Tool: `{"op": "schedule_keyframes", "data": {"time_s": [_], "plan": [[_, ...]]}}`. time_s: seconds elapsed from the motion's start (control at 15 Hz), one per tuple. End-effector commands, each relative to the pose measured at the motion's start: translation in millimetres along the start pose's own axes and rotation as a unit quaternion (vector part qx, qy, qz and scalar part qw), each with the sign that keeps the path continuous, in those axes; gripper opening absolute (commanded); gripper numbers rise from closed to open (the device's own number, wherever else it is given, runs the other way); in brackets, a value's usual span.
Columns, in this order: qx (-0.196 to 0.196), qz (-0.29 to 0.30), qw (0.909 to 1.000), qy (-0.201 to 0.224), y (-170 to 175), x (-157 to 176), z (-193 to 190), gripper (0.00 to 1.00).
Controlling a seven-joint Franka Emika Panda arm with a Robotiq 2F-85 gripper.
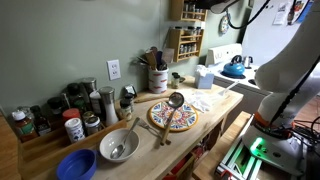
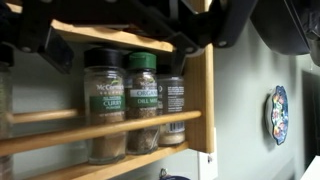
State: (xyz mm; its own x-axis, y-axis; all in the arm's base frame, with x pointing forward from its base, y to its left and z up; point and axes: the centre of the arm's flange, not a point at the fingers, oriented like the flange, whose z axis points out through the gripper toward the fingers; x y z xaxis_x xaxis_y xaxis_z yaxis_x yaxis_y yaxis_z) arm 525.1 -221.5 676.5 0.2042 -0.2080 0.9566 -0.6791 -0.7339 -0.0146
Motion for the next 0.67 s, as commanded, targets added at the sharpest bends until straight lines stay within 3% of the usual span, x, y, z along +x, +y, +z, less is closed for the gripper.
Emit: {"op": "schedule_keyframes", "data": {"time_s": [0.0,0.6], "plan": [[0.015,-0.001,0.9998,0.014,-8.6,-7.1,14.1,1.0],[0.062,-0.012,0.9974,0.034,-2.9,-25.4,9.2,1.0]]}}
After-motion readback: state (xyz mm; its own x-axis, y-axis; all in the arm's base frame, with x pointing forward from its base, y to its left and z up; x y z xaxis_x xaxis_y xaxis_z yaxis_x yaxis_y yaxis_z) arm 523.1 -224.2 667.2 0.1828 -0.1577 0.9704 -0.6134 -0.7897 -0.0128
